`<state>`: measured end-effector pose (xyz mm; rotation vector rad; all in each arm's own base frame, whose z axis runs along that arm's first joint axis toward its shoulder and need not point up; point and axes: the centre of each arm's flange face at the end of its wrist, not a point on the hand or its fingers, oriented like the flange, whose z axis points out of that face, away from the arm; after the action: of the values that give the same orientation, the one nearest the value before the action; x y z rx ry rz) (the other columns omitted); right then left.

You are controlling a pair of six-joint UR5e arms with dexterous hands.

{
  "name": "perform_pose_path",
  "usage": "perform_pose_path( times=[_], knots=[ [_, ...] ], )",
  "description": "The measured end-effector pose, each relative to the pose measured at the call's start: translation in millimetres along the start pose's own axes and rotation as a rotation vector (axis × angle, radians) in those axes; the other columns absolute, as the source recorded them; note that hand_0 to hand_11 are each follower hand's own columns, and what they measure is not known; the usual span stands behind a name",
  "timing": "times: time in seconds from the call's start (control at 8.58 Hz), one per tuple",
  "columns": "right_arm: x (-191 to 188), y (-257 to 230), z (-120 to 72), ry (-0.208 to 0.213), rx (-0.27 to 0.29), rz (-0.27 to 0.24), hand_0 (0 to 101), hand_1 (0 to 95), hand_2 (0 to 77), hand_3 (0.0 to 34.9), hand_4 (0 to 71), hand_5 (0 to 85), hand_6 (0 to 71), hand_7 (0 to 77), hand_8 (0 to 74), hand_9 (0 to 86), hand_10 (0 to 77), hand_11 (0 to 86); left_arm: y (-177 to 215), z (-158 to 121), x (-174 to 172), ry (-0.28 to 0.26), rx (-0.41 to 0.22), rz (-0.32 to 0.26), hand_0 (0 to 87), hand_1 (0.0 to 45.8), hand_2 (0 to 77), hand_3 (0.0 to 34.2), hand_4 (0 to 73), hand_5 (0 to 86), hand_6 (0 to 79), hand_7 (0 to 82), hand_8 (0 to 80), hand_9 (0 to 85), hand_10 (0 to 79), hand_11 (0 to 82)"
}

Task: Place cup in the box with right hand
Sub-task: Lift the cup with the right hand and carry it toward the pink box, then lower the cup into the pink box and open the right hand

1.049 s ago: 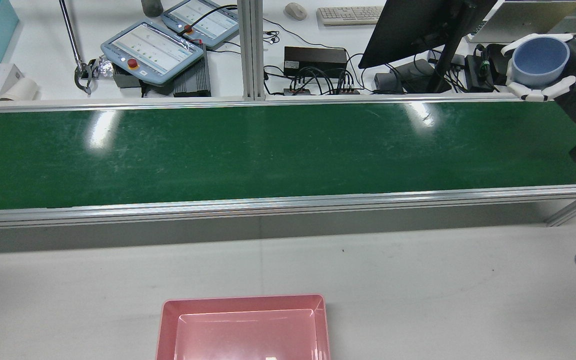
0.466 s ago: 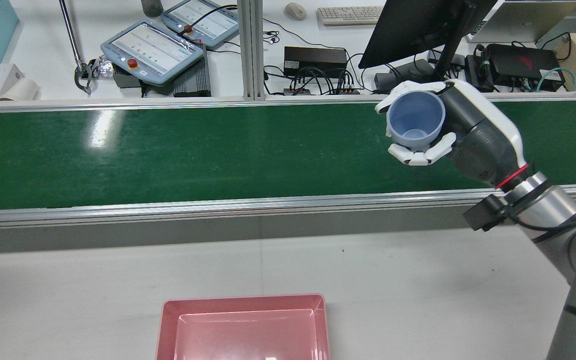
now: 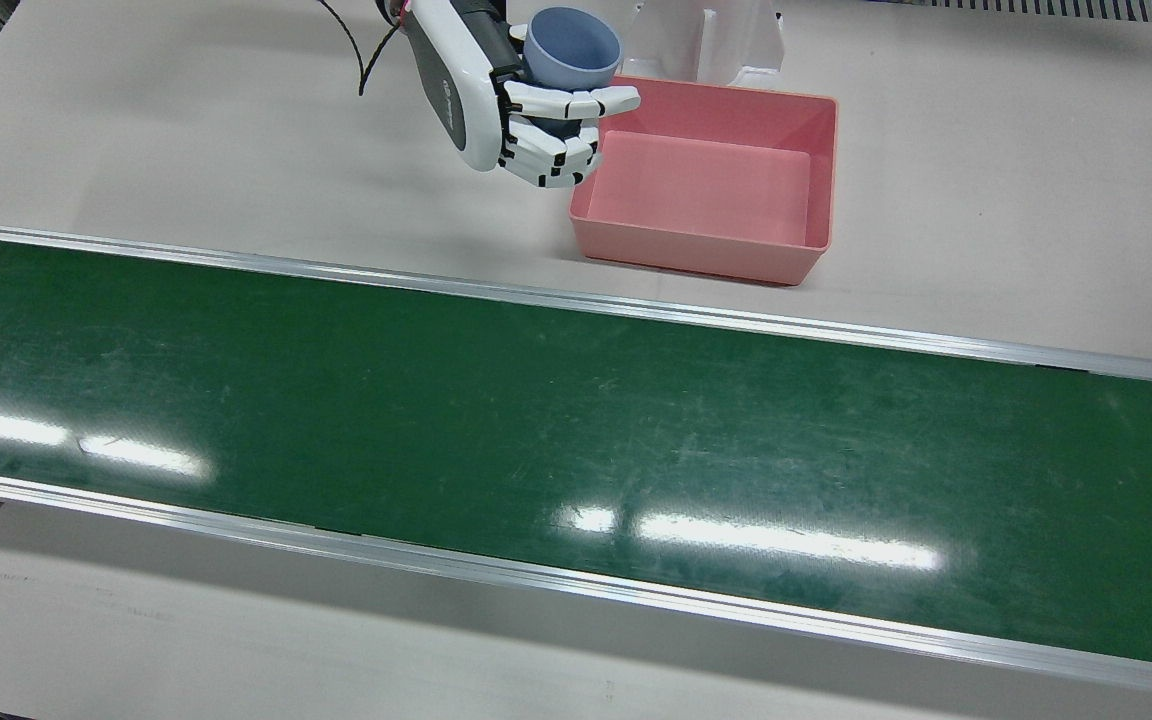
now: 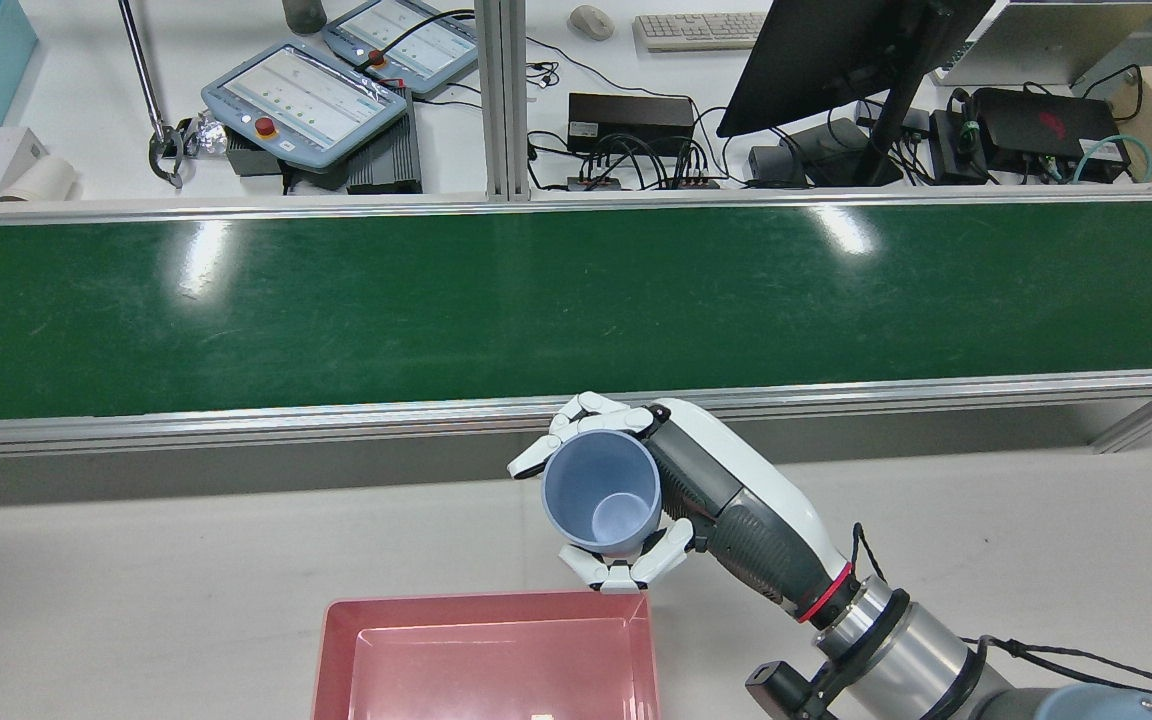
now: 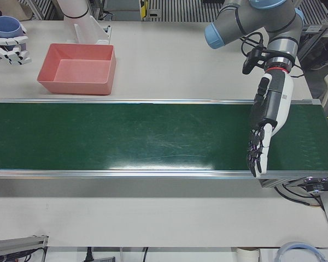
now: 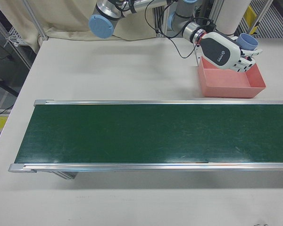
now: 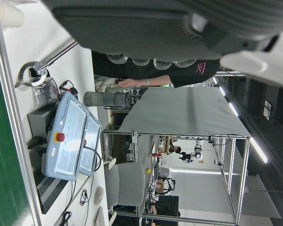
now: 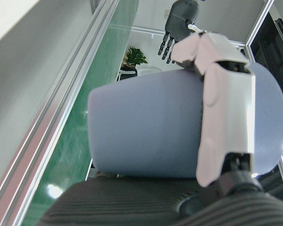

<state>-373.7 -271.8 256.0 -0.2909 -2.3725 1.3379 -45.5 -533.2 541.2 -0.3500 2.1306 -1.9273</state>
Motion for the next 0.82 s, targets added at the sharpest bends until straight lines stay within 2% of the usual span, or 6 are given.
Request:
perform_pose_path(
  times=[0.12, 0.23, 0.47, 0.58, 0.7, 0.82],
  knots=[
    [14, 10, -4.6, 0.012, -0.004, -0.002, 65, 16.9, 43.6, 0.0, 20.7, 15.8, 18.5, 62.2, 17.5, 35.5, 17.5, 29.5, 0, 0, 0, 0.0, 0.0, 0.0, 0.0, 0.5, 0.5, 0.0, 1.1, 0.5, 0.5, 0.5, 0.0, 0.0, 0.0, 0.0],
    [28, 16, -8.4, 0.025, -0.009, -0.006, 65, 16.9, 43.6, 0.0, 20.7, 15.8, 18.5, 62.2, 17.5, 35.5, 17.5, 29.5, 0, 0, 0, 0.001, 0.001, 0.0, 0.0, 0.5, 0.5, 0.0, 1.1, 0.5, 0.5, 0.5, 0.0, 0.0, 0.0, 0.0],
    [59, 18, -13.6, 0.057, -0.017, -0.007, 62, 16.9, 43.6, 0.0, 22.9, 7.6, 8.2, 37.1, 1.1, 9.3, 6.0, 9.3, 0, 0, 0, 0.001, 0.001, 0.0, 0.0, 0.5, 0.5, 0.0, 1.1, 0.5, 0.0, 0.5, 0.0, 0.0, 0.0, 0.0],
    [69, 19, -15.3, 0.067, -0.019, -0.005, 56, 16.9, 43.6, 0.0, 21.8, 3.8, 6.5, 22.4, 0.5, 1.6, 2.7, 5.4, 0, 0, 0, 0.001, 0.001, 0.0, 0.0, 0.5, 0.5, 0.0, 1.1, 0.5, 0.0, 0.5, 0.0, 0.0, 0.0, 0.0],
    [73, 19, -16.2, 0.072, -0.021, -0.004, 55, 16.9, 43.6, 0.0, 18.5, 1.6, 4.9, 16.4, 0.5, 3.3, 1.6, 3.8, 0, 0, 0, 0.0, 0.001, 0.0, 0.0, 0.5, 0.5, 0.0, 1.1, 0.5, 0.5, 0.5, 0.0, 0.0, 0.0, 0.0],
    [75, 19, -16.5, 0.074, -0.021, -0.003, 55, 17.5, 43.1, 0.0, 18.5, 1.6, 4.9, 23.5, 0.5, 3.3, 1.6, 3.8, 0, 0, 0, 0.0, 0.001, 0.0, 0.0, 0.5, 0.5, 0.0, 1.1, 0.5, 0.5, 0.5, 0.0, 0.0, 0.0, 0.0]
  ],
)
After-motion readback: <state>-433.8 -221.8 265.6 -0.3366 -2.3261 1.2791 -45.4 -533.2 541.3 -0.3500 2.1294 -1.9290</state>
